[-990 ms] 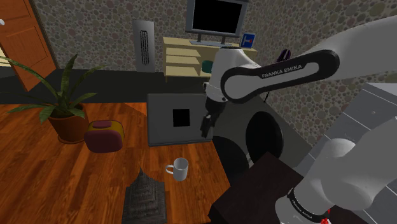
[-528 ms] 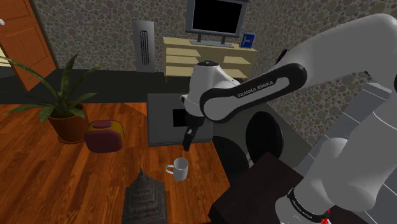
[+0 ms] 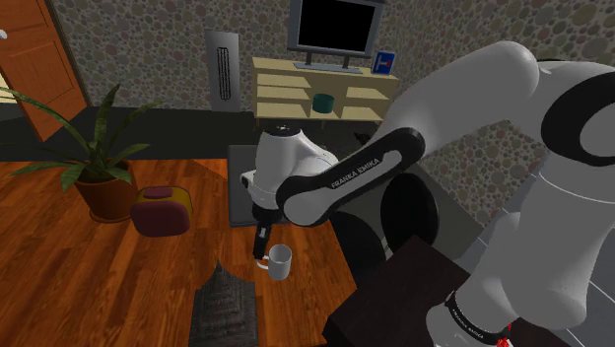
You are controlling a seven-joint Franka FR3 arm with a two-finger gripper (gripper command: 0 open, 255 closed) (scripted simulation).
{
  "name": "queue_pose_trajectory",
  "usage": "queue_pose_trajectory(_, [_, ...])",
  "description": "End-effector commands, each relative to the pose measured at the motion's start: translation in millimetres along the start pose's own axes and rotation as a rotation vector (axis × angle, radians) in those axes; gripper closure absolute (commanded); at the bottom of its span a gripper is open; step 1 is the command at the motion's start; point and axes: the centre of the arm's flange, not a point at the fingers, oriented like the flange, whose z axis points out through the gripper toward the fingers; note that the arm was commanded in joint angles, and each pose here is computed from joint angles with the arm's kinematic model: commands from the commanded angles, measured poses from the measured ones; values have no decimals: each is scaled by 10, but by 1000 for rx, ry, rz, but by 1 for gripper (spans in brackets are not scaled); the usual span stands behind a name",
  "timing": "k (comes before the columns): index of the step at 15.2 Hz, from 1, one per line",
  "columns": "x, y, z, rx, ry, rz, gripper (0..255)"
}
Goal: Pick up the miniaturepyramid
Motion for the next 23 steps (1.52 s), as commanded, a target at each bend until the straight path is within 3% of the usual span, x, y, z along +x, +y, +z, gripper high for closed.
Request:
queue_pose_trajectory(1, [149, -168, 150, -5, 8, -60, 0])
queue_pose_trajectory(7, [554, -665, 597, -19, 31, -234, 0])
queue_pose_trajectory(17, [538, -678, 1019, -19, 32, -244, 0])
queue_pose_trajectory(18, [538, -679, 1021, -19, 32, -244, 255])
queue_pose_trajectory(23, [543, -681, 1021, -19, 32, -244, 255])
